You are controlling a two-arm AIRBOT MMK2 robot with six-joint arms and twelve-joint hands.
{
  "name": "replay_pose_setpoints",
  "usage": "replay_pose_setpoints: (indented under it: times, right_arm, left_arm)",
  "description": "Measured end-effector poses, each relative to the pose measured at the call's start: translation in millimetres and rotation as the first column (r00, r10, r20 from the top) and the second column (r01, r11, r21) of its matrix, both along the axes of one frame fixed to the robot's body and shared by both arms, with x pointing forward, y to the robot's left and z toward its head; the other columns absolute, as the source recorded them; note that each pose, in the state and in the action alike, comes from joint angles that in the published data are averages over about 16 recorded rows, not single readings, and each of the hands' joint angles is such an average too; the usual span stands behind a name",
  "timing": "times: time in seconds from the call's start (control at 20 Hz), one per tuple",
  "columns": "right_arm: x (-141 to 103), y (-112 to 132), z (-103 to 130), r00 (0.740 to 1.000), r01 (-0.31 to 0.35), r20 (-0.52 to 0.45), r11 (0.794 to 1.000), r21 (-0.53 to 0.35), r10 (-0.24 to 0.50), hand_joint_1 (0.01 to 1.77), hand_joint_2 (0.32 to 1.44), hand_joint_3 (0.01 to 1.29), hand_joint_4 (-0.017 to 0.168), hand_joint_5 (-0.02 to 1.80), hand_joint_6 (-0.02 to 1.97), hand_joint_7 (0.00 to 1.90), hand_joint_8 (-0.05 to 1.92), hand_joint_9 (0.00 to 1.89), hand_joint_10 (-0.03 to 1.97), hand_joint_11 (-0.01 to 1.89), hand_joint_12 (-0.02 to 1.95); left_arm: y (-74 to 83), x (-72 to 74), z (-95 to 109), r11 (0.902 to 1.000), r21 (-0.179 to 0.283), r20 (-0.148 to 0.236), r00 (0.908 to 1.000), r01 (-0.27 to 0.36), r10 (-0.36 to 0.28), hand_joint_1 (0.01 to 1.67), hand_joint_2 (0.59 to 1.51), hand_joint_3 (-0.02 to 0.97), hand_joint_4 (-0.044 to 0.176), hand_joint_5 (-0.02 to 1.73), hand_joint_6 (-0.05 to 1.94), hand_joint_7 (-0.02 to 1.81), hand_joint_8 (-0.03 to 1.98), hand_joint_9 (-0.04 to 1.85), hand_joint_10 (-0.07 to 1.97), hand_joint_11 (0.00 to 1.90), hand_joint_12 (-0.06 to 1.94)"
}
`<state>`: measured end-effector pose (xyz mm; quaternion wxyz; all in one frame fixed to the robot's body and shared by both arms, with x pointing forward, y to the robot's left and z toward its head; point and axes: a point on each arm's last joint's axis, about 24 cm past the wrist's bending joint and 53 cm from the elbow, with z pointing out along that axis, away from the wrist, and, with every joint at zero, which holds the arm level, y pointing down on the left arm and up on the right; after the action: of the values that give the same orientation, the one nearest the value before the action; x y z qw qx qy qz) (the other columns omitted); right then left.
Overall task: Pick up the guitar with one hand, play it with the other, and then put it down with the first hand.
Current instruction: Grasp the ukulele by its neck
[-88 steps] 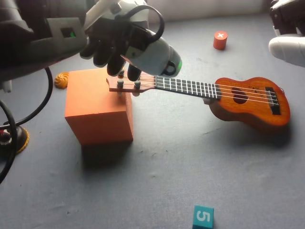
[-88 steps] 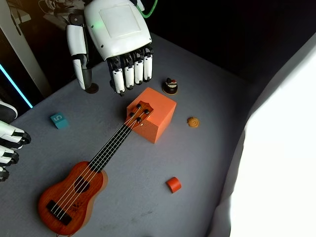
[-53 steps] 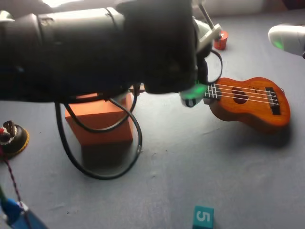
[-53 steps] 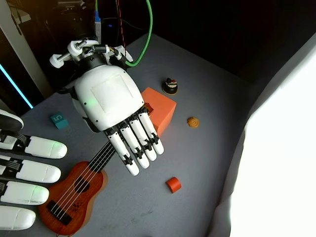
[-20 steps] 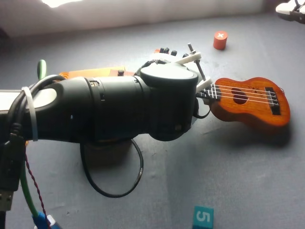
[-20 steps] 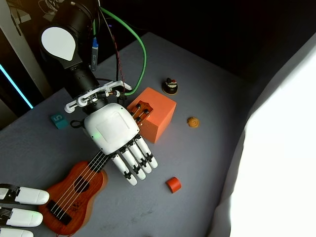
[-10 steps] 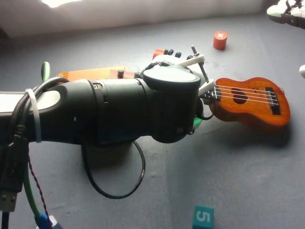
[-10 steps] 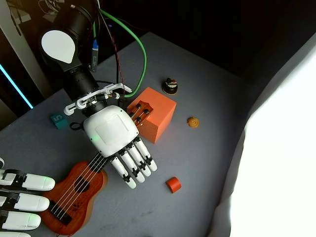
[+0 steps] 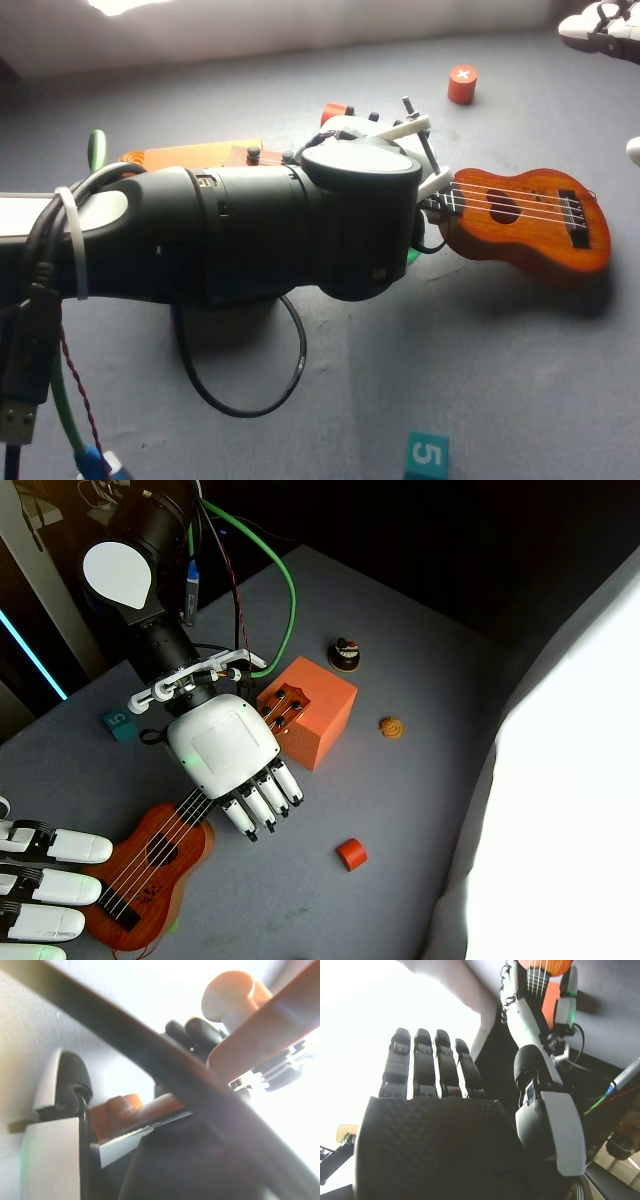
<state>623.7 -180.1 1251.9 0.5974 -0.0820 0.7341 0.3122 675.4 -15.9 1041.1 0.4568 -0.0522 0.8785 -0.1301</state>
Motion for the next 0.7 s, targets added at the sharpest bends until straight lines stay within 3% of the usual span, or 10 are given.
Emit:
replay_pose_setpoints:
  times: [0.2,0.3,0.5,0.7]
  right_arm:
    - [0,1,2,1.0,-0.003,0.006,1.0,0.004,0.003,0.24,1.35,0.02,0.004,0.05,0.04,0.09,0.02,0.05,0.02,0.02,0.0]
    - [0,1,3,1.0,-0.006,0.011,1.0,0.009,0.006,0.24,1.35,0.02,0.004,0.05,0.04,0.09,0.02,0.05,0.02,0.02,0.0]
    - [0,0,7,1.0,-0.017,0.013,0.999,0.033,0.017,0.24,1.35,0.02,0.004,0.05,0.04,0.09,0.02,0.05,0.02,0.02,0.0]
    - [-1,0,9,0.999,-0.052,0.007,0.997,0.05,0.052,0.24,1.35,0.02,0.003,0.05,0.04,0.1,0.02,0.06,0.02,0.02,0.0]
  left_arm:
    - [-1.1,-0.2,0,1.0,-0.005,-0.003,1.0,0.001,-0.001,1.06,1.06,0.007,0.036,0.65,1.32,0.73,1.75,0.77,1.78,0.74,1.87]
    - [-2.2,-0.4,1,1.0,-0.009,-0.004,1.0,0.002,-0.002,1.08,1.055,0.006,0.054,0.76,1.42,0.88,1.9,0.93,1.91,0.92,1.92]
    - [-4.9,-2.0,5,0.9998,-0.022,-0.013,0.9999,0.004,-0.005,1.13,1.046,0.003,0.085,0.97,1.29,1.17,1.93,1.24,1.93,1.25,1.94]
    - [-5.7,-3.9,12,0.9992,-0.038,-0.023,0.9997,0.01,-0.011,1.18,1.044,-0.008,0.086,1.12,1.17,1.35,1.94,1.44,1.94,1.46,1.94]
